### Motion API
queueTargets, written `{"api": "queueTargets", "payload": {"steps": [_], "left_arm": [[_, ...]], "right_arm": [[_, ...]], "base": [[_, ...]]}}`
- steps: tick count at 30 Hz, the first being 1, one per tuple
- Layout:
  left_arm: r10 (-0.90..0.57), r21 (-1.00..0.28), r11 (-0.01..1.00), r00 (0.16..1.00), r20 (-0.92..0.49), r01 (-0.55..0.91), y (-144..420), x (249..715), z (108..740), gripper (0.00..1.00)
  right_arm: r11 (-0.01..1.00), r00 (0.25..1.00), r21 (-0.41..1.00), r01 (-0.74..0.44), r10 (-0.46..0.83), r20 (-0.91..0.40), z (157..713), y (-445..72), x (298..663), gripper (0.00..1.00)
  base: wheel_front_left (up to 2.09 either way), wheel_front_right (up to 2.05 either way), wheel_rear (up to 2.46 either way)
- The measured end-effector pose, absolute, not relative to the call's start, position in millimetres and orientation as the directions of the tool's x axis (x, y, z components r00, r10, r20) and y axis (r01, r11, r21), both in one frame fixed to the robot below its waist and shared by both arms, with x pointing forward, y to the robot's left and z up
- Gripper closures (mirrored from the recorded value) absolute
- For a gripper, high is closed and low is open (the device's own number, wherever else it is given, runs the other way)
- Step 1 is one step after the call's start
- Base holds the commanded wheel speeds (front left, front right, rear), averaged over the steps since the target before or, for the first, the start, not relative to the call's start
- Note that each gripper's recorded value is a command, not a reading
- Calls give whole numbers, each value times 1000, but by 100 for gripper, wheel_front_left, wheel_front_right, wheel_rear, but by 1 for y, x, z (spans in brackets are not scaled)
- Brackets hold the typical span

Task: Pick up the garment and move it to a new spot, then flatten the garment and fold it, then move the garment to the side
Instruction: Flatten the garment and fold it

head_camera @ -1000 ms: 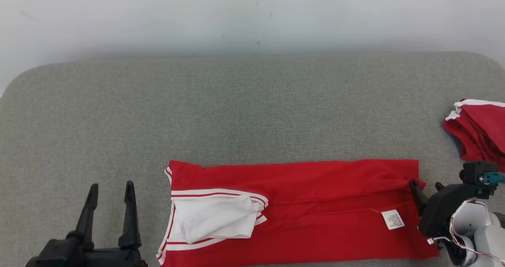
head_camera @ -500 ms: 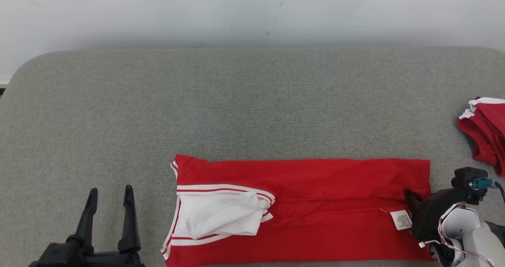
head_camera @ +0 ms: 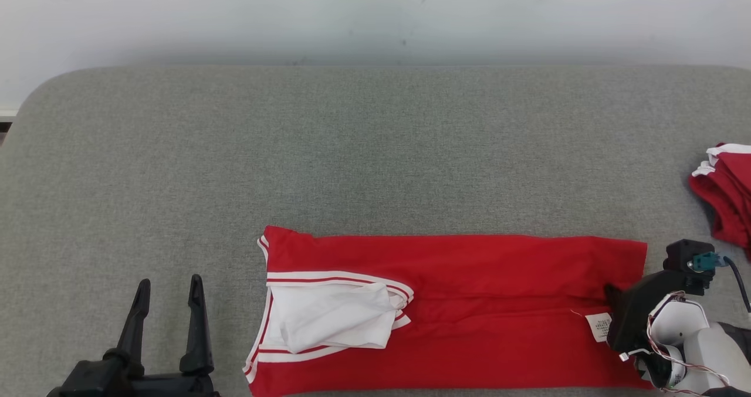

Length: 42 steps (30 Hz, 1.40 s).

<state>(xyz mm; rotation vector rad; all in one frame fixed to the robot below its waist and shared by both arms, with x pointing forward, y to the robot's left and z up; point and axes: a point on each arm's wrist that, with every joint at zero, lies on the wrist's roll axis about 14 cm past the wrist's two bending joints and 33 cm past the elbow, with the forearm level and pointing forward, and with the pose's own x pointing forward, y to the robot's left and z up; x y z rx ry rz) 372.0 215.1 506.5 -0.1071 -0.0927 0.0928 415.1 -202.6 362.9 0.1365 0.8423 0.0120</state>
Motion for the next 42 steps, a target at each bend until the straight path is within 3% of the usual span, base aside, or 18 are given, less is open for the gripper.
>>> {"api": "queueTargets", "payload": {"steps": [8,16,25,29,34,42], "left_arm": [[107,-107,990,990,97,-97,217,371,510,0],[107,-113,989,988,112,-94,214,371,515,0],[97,-119,990,986,132,-81,208,369,522,0],[102,-120,989,985,142,-85,209,364,525,0],[108,-121,989,983,149,-90,211,356,528,0],[103,-124,989,983,150,-84,209,347,528,0]], "right_arm": [[992,720,110,65,29,-694,375,-214,423,100],[981,780,17,195,-144,-610,412,-285,427,100],[951,776,-94,295,-296,-557,444,-335,411,100],[976,808,-62,206,-206,-551,450,-294,413,100],[1000,840,16,1,8,-542,456,-212,416,100],[957,806,94,-273,281,-521,464,-108,409,100]], "base": [[0,0,0],[0,0,0],[0,0,0],[0,0,0],[0,0,0],[0,0,0]]}}
